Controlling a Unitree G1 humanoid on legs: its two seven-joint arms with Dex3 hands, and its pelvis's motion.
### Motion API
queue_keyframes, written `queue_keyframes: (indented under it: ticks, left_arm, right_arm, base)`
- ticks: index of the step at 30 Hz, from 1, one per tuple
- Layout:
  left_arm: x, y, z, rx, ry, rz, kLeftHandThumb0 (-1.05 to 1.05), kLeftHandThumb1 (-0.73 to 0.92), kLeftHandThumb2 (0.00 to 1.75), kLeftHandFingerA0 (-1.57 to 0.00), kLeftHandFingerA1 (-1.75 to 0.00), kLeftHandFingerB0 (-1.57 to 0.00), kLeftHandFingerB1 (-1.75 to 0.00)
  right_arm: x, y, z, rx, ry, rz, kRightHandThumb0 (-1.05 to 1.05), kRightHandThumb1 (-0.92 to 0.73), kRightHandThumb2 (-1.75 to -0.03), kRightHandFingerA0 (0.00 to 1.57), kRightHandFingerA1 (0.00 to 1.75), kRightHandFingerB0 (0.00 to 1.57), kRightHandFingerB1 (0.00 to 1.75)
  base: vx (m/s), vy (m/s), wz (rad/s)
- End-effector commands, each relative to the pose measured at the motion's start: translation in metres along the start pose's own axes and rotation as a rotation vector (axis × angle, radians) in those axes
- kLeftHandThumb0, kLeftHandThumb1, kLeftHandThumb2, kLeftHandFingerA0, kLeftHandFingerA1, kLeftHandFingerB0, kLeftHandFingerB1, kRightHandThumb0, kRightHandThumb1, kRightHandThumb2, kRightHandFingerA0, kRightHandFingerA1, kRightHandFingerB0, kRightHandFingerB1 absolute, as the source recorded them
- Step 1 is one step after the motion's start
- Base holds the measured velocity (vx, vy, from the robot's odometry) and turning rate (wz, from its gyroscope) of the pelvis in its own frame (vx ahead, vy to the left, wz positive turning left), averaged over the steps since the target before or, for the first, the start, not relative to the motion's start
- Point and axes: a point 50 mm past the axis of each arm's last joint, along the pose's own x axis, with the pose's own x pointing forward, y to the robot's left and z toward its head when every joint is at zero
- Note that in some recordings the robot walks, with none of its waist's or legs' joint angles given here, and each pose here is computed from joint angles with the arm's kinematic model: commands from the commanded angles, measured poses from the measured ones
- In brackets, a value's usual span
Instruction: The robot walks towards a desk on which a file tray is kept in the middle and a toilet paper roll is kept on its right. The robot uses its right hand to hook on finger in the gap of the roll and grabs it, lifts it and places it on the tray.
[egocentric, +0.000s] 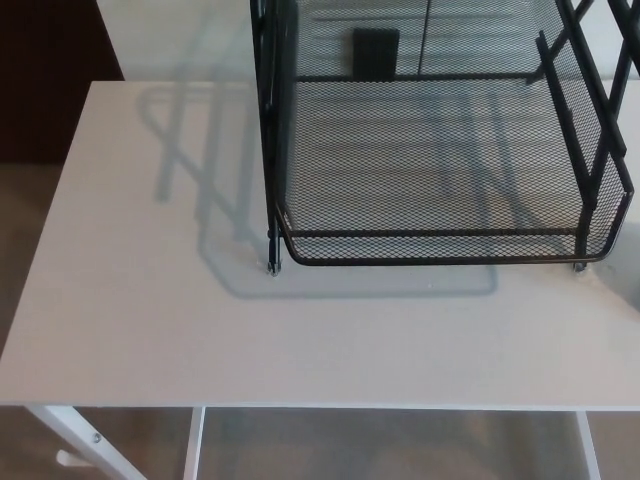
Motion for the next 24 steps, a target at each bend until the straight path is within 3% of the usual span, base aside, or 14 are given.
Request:
queue_keyframes:
  ticks: [1,2,8,9,10,12,13,16,17,20,21,22,23,24]
  left_arm:
    - [-0.003,0.010,0.001,0.035,-0.027,0.038,-0.90,0.70,1.02,-0.31,-0.77,-0.16,-0.69]
    - [-0.003,0.010,0.001,0.031,-0.028,0.037,-0.89,0.92,0.69,-0.31,-0.86,-0.13,-0.75]
    - [-0.007,0.013,-0.006,0.037,-0.019,0.041,-0.88,0.92,0.70,-0.31,-0.86,-0.14,-0.74]
    - [-0.007,0.013,-0.007,0.045,-0.017,0.043,-0.88,0.92,0.69,-0.32,-0.84,-0.15,-0.72]
    - [-0.008,0.016,-0.011,0.030,-0.007,0.050,-0.88,0.92,0.69,-0.31,-0.84,-0.15,-0.73]
    - [-0.007,0.016,-0.012,0.025,-0.003,0.056,-0.88,0.92,0.68,-0.32,-0.84,-0.16,-0.73]
    - [-0.008,0.017,-0.014,0.017,0.004,0.057,-0.91,0.69,1.03,-0.35,-0.78,-0.18,-0.69]
    - [-0.009,0.016,-0.015,0.042,0.002,0.052,-0.89,0.70,1.04,-0.34,-0.77,-0.17,-0.68]
    - [-0.009,0.016,-0.014,0.045,0.001,0.052,-0.87,0.92,0.69,-0.33,-0.85,-0.15,-0.73]
    - [-0.008,0.017,-0.015,0.038,0.007,0.059,-0.87,0.92,0.68,-0.33,-0.84,-0.15,-0.72]
    - [-0.009,0.017,-0.015,0.044,0.006,0.058,-0.87,0.92,0.69,-0.33,-0.84,-0.15,-0.72]
    - [-0.008,0.018,-0.015,0.042,0.006,0.059,-0.87,0.92,0.69,-0.34,-0.85,-0.16,-0.72]
    - [-0.008,0.018,-0.015,0.041,0.007,0.059,-0.87,0.92,0.69,-0.33,-0.85,-0.16,-0.73]
    - [-0.009,0.018,-0.015,0.041,0.009,0.059,-0.88,0.92,0.67,-0.35,-0.87,-0.16,-0.74]
  right_arm:
    - [-0.008,0.049,0.013,-0.376,0.052,0.422,-0.35,-0.43,-0.98,0.03,0.50,0.00,0.48]
    - [-0.009,0.052,0.009,-0.418,0.076,0.438,-0.34,-0.43,-0.98,0.03,0.50,0.00,0.48]
    - [-0.017,0.059,-0.008,-0.555,0.194,0.542,-0.34,-0.47,-1.00,0.02,0.51,0.00,0.48]
    - [-0.018,0.058,-0.010,-0.590,0.213,0.553,-0.58,-0.64,-0.61,0.14,0.35,0.10,0.24]
    - [-0.019,0.060,-0.015,-0.612,0.239,0.574,-0.53,-0.43,-0.84,0.04,0.46,0.00,0.40]
    - [-0.020,0.060,-0.017,-0.630,0.260,0.585,-0.55,-0.43,-0.83,0.04,0.45,0.00,0.38]
    - [-0.021,0.060,-0.020,-0.632,0.277,0.594,-0.55,-0.62,-0.61,0.09,0.31,0.12,0.24]
    - [-0.023,0.059,-0.021,-0.663,0.297,0.610,-0.55,-0.64,-0.62,0.09,0.29,0.11,0.24]
    - [-0.024,0.059,-0.021,-0.688,0.301,0.620,-0.58,-0.67,-0.60,0.07,0.30,0.09,0.26]
    - [-0.026,0.060,-0.020,-0.761,0.315,0.651,-0.56,-0.66,-0.60,0.06,0.30,0.09,0.26]
    - [-0.027,0.060,-0.020,-0.777,0.308,0.660,-0.56,-0.46,-0.85,0.01,0.37,0.05,0.33]
    - [-0.027,0.060,-0.019,-0.788,0.305,0.665,-0.55,-0.66,-0.60,0.07,0.31,0.10,0.26]
    - [-0.026,0.060,-0.018,-0.795,0.304,0.666,-0.56,-0.46,-0.85,0.01,0.38,0.04,0.33]
    - [-0.026,0.060,-0.017,-0.801,0.301,0.665,-0.56,-0.66,-0.60,0.07,0.30,0.09,0.26]
  base:
    - [0.00,0.000,0.00]
    - [0.00,0.000,0.00]
    - [0.00,0.000,0.00]
    - [0.00,0.000,0.00]
    - [0.00,0.000,0.00]
    - [0.00,0.000,0.00]
    - [0.00,0.000,0.00]
    - [0.00,0.000,0.00]
    - [0.00,0.000,0.00]
    - [0.00,0.000,0.00]
    - [0.00,0.000,0.00]
    - [0.00,0.000,0.00]
    - [0.00,0.000,0.00]
    - [0.00,0.000,0.00]
